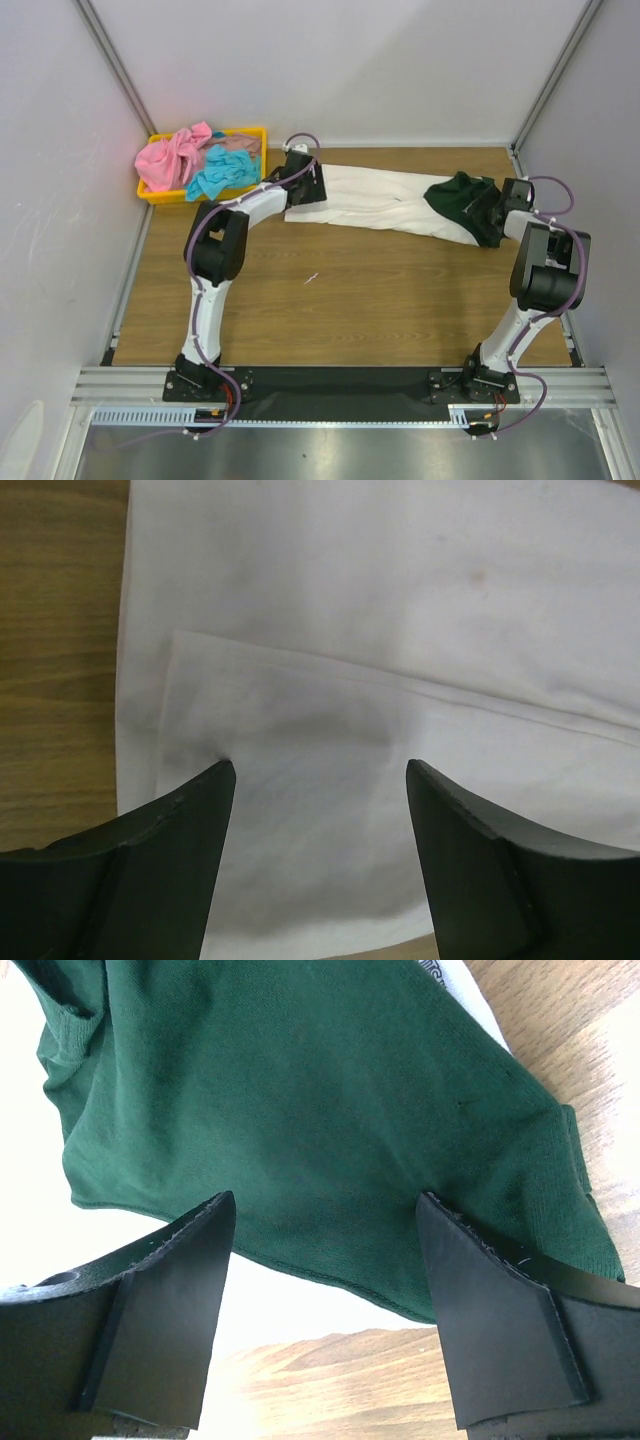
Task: Fold and stack the t-shirts
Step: Fold the tshirt
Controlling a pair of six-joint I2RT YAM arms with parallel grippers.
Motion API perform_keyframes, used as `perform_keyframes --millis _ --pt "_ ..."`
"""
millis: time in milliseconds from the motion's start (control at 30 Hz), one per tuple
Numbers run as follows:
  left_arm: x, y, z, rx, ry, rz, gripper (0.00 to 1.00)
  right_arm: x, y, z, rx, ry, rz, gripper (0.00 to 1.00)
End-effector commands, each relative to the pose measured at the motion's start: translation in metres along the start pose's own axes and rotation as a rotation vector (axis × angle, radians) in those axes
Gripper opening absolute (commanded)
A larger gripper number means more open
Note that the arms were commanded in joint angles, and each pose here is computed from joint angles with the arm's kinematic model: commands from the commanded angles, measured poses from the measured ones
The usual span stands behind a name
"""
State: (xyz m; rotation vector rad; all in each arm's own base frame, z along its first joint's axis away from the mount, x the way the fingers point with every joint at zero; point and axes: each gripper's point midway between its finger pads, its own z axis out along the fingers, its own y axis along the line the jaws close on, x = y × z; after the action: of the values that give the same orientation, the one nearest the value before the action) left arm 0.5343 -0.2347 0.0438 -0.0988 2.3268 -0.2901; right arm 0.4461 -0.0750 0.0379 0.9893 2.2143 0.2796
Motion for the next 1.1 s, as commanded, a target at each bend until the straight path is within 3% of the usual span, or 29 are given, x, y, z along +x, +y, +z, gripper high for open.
perform_keyframes --millis 0,367,667,900,1067 --pt "0.024 0.007 -0.007 -0.012 0.065 -0.065 0.74 0.032 -0.042 -0.006 0.141 0.087 -0.011 0.78" --pt "0.099 0.037 -0.046 -0.083 0.223 -0.072 0.71 0.039 -0.068 -0.031 0.191 0.079 0.002 0.78" --pt "0.172 0.064 -0.099 -0.251 0.353 0.200 0.70 0.059 -0.086 -0.050 0.221 0.098 0.003 0.78" --pt "0.229 0.093 -0.133 -0.286 0.452 0.214 0.69 0.065 -0.098 -0.080 0.269 0.051 0.003 0.78" --pt "0.242 0.097 -0.152 -0.271 0.465 0.240 0.68 0.064 -0.107 -0.093 0.290 0.021 0.001 0.78"
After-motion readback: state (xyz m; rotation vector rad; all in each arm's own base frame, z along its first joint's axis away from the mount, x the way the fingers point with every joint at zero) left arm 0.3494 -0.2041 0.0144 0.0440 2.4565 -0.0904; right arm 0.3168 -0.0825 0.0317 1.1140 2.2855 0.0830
